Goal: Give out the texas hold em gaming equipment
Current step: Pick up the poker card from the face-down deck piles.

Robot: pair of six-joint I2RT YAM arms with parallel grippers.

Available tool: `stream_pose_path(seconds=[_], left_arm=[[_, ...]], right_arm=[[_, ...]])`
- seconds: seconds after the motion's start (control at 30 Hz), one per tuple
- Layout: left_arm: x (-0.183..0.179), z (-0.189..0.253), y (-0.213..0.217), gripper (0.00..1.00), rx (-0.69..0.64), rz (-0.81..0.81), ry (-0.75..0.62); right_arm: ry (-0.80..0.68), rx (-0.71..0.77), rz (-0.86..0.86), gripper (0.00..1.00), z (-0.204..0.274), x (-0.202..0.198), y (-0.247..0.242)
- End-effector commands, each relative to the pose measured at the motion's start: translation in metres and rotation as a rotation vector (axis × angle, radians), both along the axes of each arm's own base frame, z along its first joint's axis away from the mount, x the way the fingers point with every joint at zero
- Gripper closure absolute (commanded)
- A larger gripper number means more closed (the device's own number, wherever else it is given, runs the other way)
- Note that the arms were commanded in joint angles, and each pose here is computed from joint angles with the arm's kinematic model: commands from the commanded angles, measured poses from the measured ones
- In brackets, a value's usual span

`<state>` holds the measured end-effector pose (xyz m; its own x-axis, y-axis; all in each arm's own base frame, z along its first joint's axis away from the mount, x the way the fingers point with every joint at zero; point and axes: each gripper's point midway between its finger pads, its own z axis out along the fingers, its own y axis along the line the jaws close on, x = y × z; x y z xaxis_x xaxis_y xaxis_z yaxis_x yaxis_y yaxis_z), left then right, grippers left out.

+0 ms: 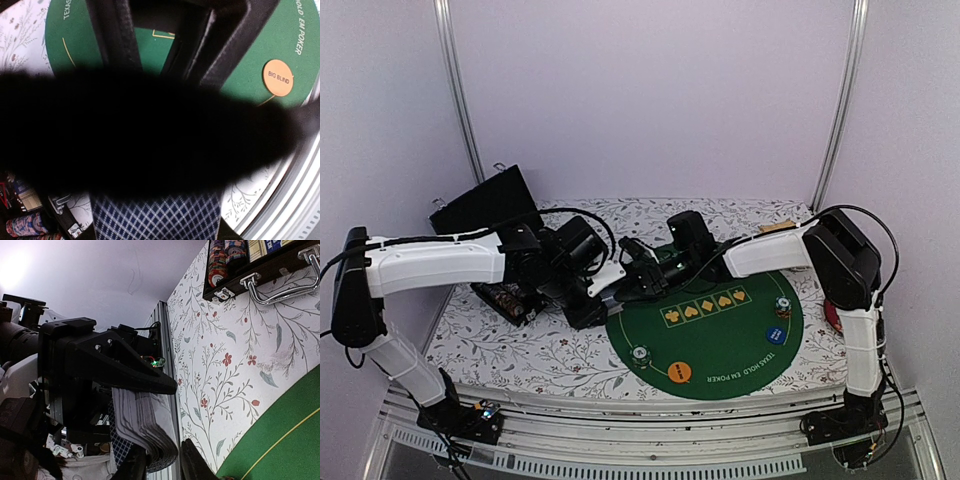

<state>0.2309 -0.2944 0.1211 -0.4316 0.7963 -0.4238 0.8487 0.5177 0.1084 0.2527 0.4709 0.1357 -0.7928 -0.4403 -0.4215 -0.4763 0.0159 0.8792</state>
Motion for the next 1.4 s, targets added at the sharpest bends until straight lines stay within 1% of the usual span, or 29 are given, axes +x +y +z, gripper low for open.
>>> stream_pose_path(seconds=[0.0,0.1,0.17,0.23,0.3,0.33,0.43,0.53,0.63,0.8,0.97,1.2,1.37], left_arm=[[0.007,0.004,0.001,0.57,-0.020,0.018,-0.023],[0.008,0.004,0.000,0.57,-0.023,0.018,-0.027],[0.008,0.004,-0.002,0.57,-0.030,0.014,-0.022],[0.008,0.004,-0.003,0.57,-0.028,0.013,-0.022],[0.009,0.004,-0.004,0.57,-0.033,0.011,-0.025],[0.008,0.005,-0.006,0.57,-0.039,0.008,-0.022],[0.008,0.005,-0.006,0.57,-0.042,0.009,-0.019],[0.009,0.005,-0.006,0.57,-0.040,0.011,-0.023],[0.007,0.003,-0.004,0.57,-0.038,0.010,-0.016],[0.006,0.003,-0.001,0.57,-0.035,0.013,-0.020],[0.007,0.000,0.001,0.58,-0.024,0.015,-0.024],[0.007,0.000,0.003,0.58,-0.024,0.020,-0.025],[0.006,-0.003,0.004,0.58,-0.020,0.025,-0.019]], right_arm=[[-0.053,-0.015,-0.015,0.80,0.011,0.002,-0.005],[-0.055,-0.009,-0.006,0.79,0.013,0.001,-0.005],[-0.051,0.003,0.015,0.70,0.015,-0.003,-0.003],[-0.064,0.014,0.025,0.63,0.020,-0.006,0.001],[-0.089,0.018,0.026,0.54,0.020,-0.008,0.008],[-0.093,0.020,0.028,0.51,0.018,-0.008,0.012],[-0.074,0.017,0.041,0.48,0.013,-0.008,0.019],[-0.081,-0.006,0.011,0.48,0.009,-0.002,0.021],[-0.109,-0.056,-0.020,0.51,0.002,0.003,0.017],[-0.147,-0.093,-0.083,0.63,0.000,0.014,0.001],[-0.172,-0.104,-0.093,0.68,0.006,0.015,-0.003],[-0.198,-0.127,-0.105,0.78,0.009,0.016,-0.006],[-0.217,-0.145,-0.113,0.80,0.015,0.018,-0.009]])
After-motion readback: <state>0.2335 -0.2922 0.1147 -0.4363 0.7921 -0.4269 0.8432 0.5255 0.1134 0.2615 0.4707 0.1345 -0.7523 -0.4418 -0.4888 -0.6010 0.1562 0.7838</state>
